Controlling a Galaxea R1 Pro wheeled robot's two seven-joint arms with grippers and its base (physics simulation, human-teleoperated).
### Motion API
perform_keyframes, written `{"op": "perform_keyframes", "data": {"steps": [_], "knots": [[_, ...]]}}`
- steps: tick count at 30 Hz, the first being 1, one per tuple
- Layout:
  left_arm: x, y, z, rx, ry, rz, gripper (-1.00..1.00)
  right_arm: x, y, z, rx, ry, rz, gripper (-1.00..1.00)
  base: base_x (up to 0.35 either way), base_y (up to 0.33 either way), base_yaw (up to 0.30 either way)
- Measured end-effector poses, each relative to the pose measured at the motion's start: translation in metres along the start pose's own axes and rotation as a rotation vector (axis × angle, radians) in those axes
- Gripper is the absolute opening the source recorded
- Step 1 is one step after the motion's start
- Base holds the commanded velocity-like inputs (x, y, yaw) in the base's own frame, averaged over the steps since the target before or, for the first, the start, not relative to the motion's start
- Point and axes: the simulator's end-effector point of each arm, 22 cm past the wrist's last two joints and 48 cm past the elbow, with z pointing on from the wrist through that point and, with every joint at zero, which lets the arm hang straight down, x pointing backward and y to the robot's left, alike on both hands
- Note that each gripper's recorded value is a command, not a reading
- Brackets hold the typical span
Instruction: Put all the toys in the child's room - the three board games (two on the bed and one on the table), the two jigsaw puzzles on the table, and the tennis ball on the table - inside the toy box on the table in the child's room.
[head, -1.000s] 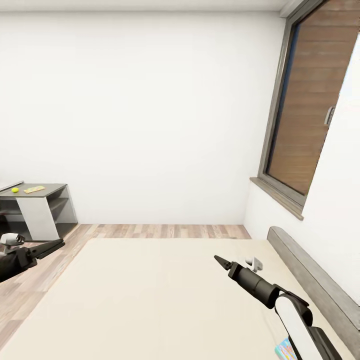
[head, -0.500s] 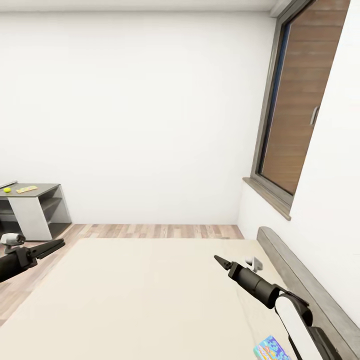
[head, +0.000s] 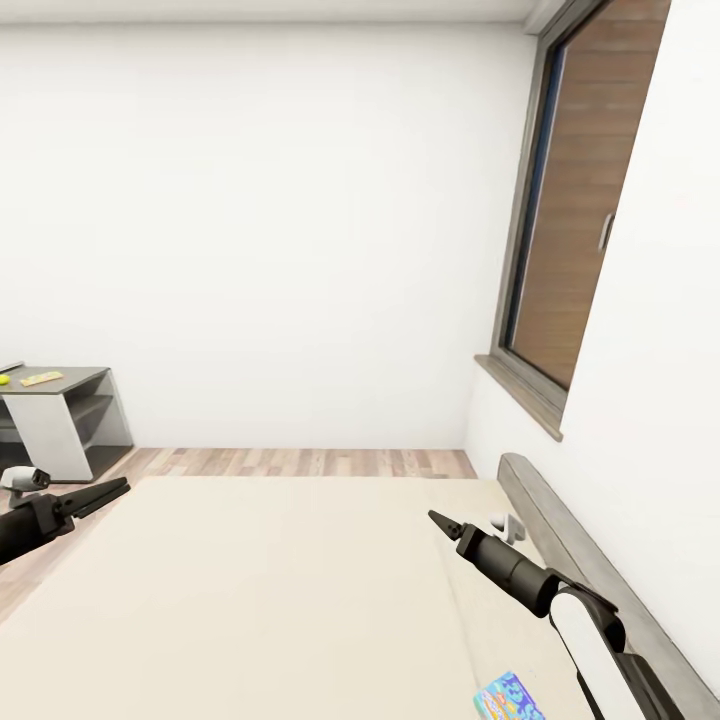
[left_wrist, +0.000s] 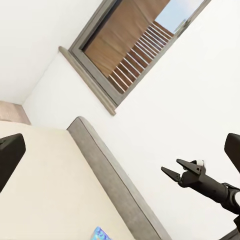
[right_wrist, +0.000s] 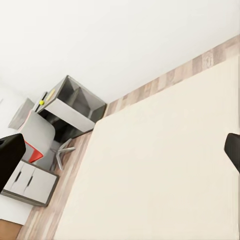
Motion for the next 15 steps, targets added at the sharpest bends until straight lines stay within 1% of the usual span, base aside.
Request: {"op": "perform_keyframes", "data": {"steps": [7, 15], "knots": [[-0.0002, -0.0001, -0.0001, 0.0, -0.001, 0.0, 1.0, -0.0003, 0.0004, 0.0002, -0.001, 0.001, 0.0, 1.0, 0.0, -0.119, 0.0], [-0.0001, 0.0, -0.0001, 0.0, -0.001, 0.0, 1.0, -0.0006, 0.0007, 0.0002, -0.002, -0.001, -0.001, 1.0, 0.0, -0.235, 0.0]]}}
